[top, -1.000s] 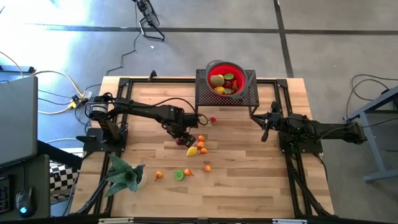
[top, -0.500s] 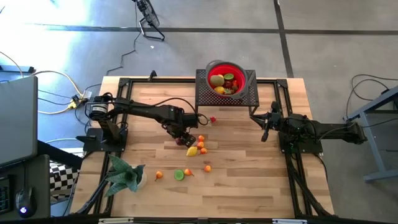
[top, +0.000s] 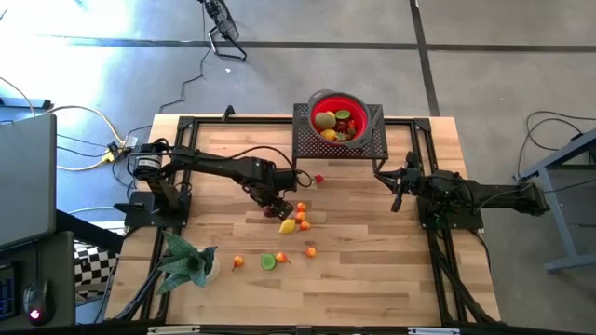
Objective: Pick & Place Fruit
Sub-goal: Put the pomegranate into the strainer on the shelf
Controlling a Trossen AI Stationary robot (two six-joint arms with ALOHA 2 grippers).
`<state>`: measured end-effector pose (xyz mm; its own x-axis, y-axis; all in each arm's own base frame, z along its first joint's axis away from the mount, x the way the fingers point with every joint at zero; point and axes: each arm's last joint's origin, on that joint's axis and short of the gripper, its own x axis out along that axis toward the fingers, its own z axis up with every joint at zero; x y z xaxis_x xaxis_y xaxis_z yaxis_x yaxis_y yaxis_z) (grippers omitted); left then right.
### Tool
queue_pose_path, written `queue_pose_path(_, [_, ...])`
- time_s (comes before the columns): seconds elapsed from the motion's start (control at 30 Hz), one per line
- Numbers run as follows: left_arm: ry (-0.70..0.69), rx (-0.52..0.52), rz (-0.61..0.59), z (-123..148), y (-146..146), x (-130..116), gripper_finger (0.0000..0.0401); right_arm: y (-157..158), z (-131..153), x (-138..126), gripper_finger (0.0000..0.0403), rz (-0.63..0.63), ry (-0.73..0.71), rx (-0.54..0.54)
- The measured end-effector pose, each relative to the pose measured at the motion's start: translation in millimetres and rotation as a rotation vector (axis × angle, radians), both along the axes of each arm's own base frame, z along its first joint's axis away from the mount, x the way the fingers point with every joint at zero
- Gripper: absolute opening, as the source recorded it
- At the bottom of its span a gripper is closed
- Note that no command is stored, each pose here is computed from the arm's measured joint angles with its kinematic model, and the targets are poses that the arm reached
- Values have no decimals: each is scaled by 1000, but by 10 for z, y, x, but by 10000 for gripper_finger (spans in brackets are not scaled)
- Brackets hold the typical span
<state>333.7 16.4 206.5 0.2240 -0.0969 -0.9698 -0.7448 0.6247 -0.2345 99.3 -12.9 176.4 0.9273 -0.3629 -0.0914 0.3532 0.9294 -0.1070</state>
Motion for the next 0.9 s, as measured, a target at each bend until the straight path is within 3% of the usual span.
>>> queue_pose_path(0.3, [-11, 29, -128, 0, 0, -2, 243, 0, 0, 0, 26, 0, 0, 0])
queue_pose_path(0.9, [-32, 32, -131, 4, 1, 18, 243, 0, 0, 0, 26, 0, 0, 0])
